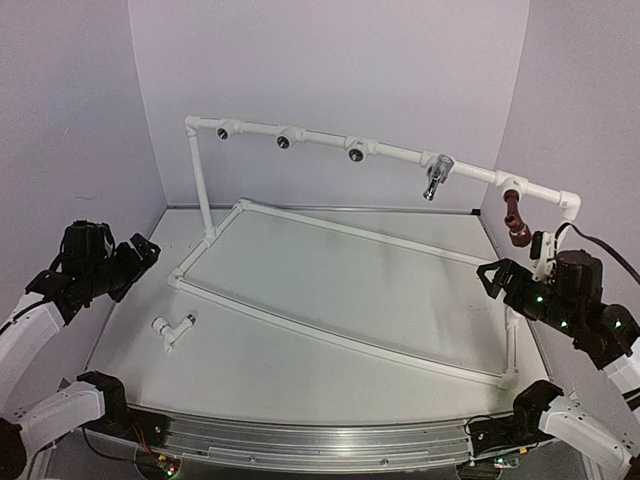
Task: Install the water faucets
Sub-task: Pick up the water faucet from the center of the board.
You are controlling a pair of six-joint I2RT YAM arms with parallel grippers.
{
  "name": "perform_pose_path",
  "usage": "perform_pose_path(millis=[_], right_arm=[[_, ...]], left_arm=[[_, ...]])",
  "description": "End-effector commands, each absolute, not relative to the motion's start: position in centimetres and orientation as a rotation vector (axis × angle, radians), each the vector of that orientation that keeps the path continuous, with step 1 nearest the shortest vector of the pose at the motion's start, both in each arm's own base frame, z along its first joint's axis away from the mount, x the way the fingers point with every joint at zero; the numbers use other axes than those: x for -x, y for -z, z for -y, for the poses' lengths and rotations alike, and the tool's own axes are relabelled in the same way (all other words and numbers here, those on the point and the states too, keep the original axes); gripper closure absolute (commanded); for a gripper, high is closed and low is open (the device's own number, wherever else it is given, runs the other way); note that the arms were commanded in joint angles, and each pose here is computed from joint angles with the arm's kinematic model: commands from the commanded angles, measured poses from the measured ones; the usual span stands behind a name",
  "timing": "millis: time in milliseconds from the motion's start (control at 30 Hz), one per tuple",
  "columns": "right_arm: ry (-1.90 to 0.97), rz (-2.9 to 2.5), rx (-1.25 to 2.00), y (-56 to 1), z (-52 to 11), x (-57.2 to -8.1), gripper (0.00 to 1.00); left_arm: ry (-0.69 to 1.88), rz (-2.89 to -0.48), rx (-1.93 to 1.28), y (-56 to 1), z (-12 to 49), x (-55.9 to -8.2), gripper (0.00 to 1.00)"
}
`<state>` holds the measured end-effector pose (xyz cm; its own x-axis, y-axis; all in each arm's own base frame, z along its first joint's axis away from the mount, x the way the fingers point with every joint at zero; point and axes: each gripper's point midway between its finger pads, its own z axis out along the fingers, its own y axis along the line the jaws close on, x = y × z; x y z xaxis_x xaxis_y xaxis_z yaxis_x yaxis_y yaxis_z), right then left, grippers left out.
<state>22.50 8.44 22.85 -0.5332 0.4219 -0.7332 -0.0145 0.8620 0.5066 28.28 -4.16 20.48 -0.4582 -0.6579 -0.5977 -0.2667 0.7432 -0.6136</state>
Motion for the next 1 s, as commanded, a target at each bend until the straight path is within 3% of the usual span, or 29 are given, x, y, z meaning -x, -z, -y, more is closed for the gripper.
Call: perform_pose_path(millis=[0, 300, 400, 567, 800, 967], right_arm=[[-0.601, -2.192, -0.295, -19.7, -9.5, -22.1, 0.02], [-0.805, -2.216, -0.210, -16.9, -13.0, -22.4, 0.02], [-0.836, -2.228, -0.204, -16.3, -13.7, -22.7, 0.02], [-0.859, -2.250, -0.215, -15.3, -14.4, -23.5, 0.02], [-0.895, -2.269, -0.212, -14.1, -15.2, -24.0, 0.02], [-0.912, -2.279, -0.207, -13.6, -15.5, -23.9, 0.02]], left_arm=[[0.620, -2.159, 0.786, -17.0, 5.2, -27.6, 0.00], [0.691, -2.355, 0.832, -12.1, 7.1, -26.4, 0.04], [0.605, -2.385, 1.027, -9.7, 5.8, -25.1, 0.05], [0.449, -2.478, 1.330, -5.1, 4.7, -22.1, 0.15], [0.277, -2.487, 1.343, -3.8, 3.3, -22.9, 0.18], [0.222, -2.486, 1.234, -3.7, 2.9, -24.8, 0.09]])
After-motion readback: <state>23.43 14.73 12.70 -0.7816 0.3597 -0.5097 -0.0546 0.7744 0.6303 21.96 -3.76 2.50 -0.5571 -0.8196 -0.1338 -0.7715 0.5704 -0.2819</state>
